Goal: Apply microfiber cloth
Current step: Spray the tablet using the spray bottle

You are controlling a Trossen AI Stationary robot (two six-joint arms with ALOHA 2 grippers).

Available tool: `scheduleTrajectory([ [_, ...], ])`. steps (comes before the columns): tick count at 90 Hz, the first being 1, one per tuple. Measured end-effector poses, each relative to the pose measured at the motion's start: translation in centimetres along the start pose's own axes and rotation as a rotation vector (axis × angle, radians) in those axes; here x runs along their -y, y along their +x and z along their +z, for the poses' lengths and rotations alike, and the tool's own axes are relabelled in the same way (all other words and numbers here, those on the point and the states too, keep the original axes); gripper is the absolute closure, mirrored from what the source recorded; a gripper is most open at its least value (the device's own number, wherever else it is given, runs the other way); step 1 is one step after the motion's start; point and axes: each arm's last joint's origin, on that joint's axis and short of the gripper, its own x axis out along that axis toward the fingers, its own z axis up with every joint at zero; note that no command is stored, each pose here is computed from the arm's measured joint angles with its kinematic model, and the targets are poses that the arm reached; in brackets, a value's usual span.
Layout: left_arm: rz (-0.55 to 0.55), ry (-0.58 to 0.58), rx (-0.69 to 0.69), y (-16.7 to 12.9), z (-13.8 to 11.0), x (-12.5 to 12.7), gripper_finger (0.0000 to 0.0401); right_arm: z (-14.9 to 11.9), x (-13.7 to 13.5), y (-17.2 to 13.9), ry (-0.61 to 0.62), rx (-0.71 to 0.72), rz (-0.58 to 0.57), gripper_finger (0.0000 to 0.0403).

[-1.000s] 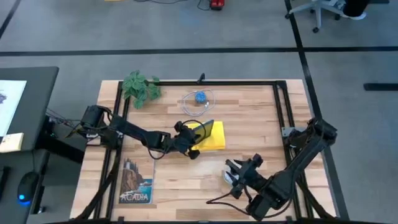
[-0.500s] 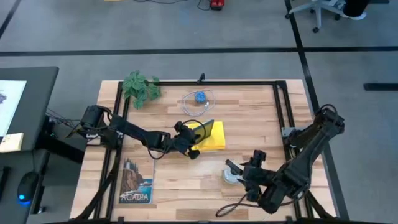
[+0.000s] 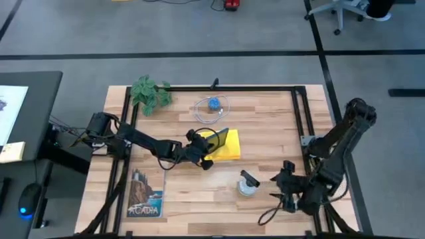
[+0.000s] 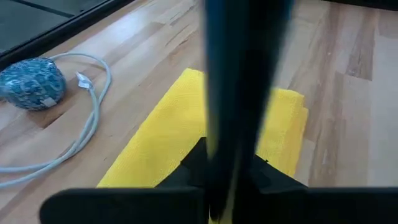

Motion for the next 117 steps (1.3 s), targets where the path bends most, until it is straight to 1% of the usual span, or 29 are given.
scheduleTrajectory([
  [13, -0.023, -0.005, 0.031, 0.0, 0.4, 0.2, 0.0392, -3.5, 2.9, 1.5, 0.003, 0.056, 0.114, 0.0149],
  [21, -0.026, 0.006, 0.037, 0.0, 0.4, 0.2, 0.0392, -4.4, 4.3, 1.2, -0.001, 0.072, 0.18, 0.0149],
  [28, -0.028, 0.01, 0.036, 0.0, 0.4, 0.2, 0.0392, -4.6, 5.2, 0.4, -0.018, 0.088, 0.221, 0.0149],
  [39, -0.03, 0.003, 0.036, 0.0, 0.4, 0.2, 0.0392, -4.0, 5.9, -0.8, -0.052, 0.138, 0.265, 0.0149],
  [48, -0.029, 0.0, 0.037, 0.0, 0.5, 0.2, 0.0392, -3.2, 6.2, -0.9, -0.09, 0.188, 0.26, 0.0149],
  [62, -0.03, 0.011, 0.037, 0.0, 0.5, 0.2, 0.0392, -2.3, 6.3, -0.3, -0.127, 0.234, 0.235, 0.0148],
  [77, -0.035, 0.05, 0.041, 0.0, 0.6, 0.2, 0.0392, -1.5, 6.9, 0.4, -0.171, 0.185, 0.273, 0.0147],
  [86, -0.04, 0.044, 0.055, 0.1, 0.7, 0.3, 0.0392, -0.8, 7.6, 0.8, -0.227, 0.15, 0.312, 0.0147],
  [91, -0.044, 0.038, 0.061, 0.1, 0.8, 0.3, 0.0392, -0.5, 8.0, 1.1, -0.257, 0.146, 0.313, 0.0147],
  [107, -0.041, 0.013, 0.063, 0.2, 0.9, 0.1, 0.0392, 0.9, 9.3, 1.6, -0.331, 0.156, 0.307, 0.0147],
  [117, -0.041, -0.015, 0.063, 0.2, 0.9, 0.1, 0.0392, 2.4, 9.7, 1.2, -0.347, 0.19, 0.332, 0.0146],
])
